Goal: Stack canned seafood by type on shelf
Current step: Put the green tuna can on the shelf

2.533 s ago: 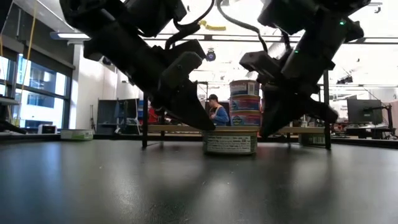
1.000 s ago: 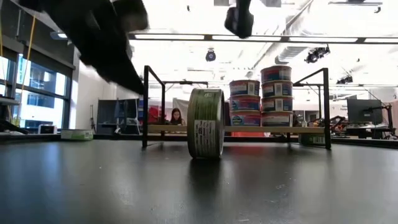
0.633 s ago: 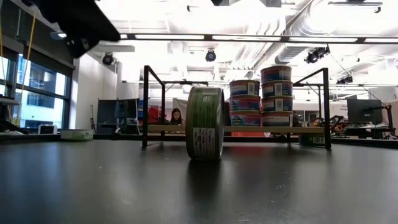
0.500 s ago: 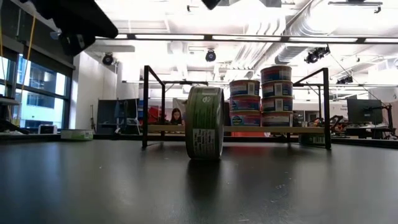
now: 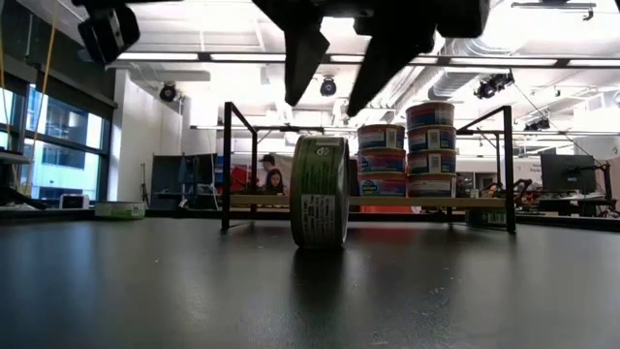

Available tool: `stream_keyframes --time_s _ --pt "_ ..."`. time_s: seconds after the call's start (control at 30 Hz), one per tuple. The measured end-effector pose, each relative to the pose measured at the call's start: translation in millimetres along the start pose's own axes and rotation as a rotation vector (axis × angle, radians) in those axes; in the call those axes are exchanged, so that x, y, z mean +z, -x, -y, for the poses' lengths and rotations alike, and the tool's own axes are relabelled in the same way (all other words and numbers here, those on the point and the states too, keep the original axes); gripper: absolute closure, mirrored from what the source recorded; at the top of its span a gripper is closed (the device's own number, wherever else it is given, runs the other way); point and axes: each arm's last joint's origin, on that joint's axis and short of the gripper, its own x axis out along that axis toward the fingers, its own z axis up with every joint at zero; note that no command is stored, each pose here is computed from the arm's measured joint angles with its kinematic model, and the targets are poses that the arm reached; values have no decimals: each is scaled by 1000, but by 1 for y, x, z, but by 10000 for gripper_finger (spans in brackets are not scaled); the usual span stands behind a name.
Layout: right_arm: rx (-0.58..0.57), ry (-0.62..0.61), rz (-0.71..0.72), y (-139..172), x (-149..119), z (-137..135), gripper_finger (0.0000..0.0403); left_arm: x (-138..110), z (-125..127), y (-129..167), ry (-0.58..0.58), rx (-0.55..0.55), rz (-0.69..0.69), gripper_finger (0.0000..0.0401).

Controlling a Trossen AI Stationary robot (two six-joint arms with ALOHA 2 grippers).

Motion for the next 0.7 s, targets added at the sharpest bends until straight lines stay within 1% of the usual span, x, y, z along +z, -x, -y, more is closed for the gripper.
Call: stream_keyframes --time_s 0.1,0.3,0.43,0.57,0.7 --pt "26 62 -3 -4 3 -4 142 0 3 3 -5 4 33 401" --pt "33 152 -6 -5 -1 -2 142 -3 2 4 -25 15 15 401" --pt "65 145 -6 -11 -6 2 144 -3 2 4 -26 17 16 401" --pt "102 169 -40 -32 -5 -1 147 -3 2 4 -27 18 15 401" --pt "114 167 -50 -46 -4 -2 148 -4 2 4 -19 19 14 401"
